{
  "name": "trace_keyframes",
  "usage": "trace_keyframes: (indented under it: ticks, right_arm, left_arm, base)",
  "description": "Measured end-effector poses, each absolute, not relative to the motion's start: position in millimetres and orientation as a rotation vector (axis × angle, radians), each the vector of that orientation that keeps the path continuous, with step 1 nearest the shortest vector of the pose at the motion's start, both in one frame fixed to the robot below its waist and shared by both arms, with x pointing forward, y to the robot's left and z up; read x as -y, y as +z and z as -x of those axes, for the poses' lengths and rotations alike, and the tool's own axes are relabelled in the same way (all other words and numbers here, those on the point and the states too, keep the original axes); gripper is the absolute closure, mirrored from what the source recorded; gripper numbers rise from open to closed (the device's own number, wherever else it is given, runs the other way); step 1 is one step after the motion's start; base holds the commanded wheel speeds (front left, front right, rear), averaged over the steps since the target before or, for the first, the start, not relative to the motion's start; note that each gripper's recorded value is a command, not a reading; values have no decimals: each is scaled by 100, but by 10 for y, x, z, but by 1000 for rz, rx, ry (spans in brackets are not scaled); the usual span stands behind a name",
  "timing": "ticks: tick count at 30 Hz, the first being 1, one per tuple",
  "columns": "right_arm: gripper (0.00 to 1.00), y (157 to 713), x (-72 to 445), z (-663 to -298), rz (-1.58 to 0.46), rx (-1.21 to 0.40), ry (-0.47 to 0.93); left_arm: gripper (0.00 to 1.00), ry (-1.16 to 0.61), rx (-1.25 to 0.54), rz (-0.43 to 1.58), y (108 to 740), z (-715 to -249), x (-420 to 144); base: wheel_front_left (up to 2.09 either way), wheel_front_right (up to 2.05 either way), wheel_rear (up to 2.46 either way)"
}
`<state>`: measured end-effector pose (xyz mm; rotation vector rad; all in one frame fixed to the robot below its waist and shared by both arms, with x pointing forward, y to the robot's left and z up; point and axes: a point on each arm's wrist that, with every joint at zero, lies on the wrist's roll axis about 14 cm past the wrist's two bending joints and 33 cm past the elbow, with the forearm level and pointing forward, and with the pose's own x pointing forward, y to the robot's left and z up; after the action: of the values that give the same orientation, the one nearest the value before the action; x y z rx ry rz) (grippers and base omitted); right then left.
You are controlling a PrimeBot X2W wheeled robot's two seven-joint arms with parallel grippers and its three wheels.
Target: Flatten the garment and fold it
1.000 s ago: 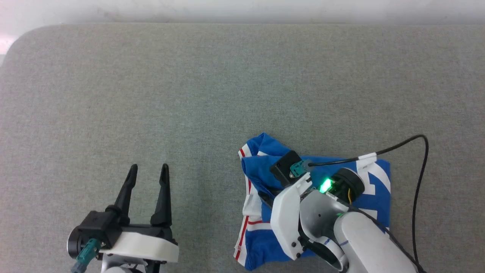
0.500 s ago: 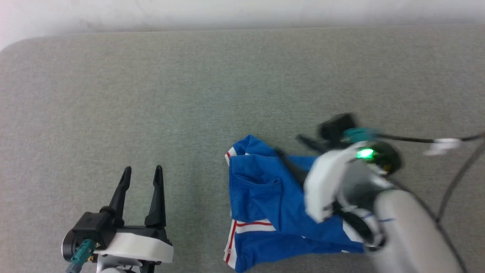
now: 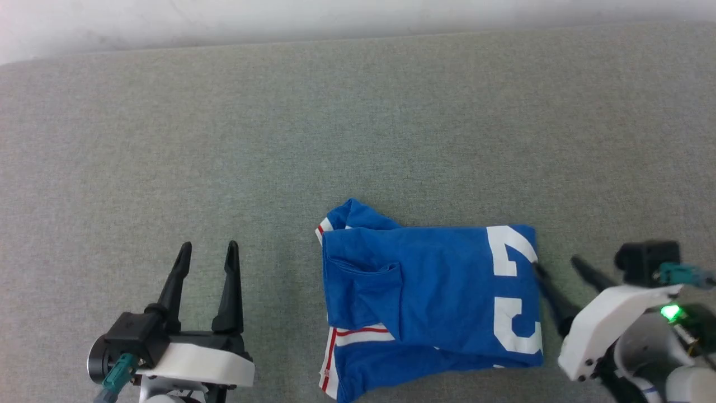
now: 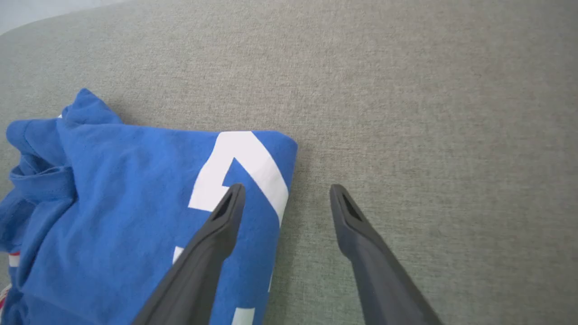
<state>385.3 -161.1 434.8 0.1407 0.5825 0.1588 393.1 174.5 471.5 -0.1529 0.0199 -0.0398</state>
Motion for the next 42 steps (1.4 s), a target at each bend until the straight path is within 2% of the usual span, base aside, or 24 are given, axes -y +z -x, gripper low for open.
trace_keyframes:
  ticks: [10,11,12,13,21,26,33,42]
  right_arm:
    - [0,3844,1430,-3645,-204,-733,180]
    - [9,3820,1410,-3645,-212,-737,183]
    - [57,3798,1390,-3644,-228,-743,186]
    - [100,3789,1366,-3652,-245,-744,191]
    - [100,3852,1266,-3746,-267,-689,213]
    - [100,4154,1410,-4053,-220,-578,182]
    - [100,4550,1998,-4526,-40,-501,112]
    - [100,4716,2993,-4848,167,-538,-59]
  left_arm:
    - [0,-15,-2,132,4794,-3853,-1869]
    - [0,-11,1,128,4806,-3842,-1888]
    - [0,-9,4,125,4820,-3831,-1903]
    - [0,-6,7,123,4835,-3821,-1916]
    - [0,-8,42,114,4975,-3753,-1929]
    - [0,-41,47,112,4999,-3793,-1835]
    - [0,-95,36,95,4955,-3994,-1698]
    - [0,-168,54,86,4879,-4432,-1440]
  base:
    - [0,0,0]
    - [0,0,0]
    - [0,0,0]
    - [0,0,0]
    - [0,0,0]
    - [0,0,0]
    - [0,0,0]
    - [0,0,0]
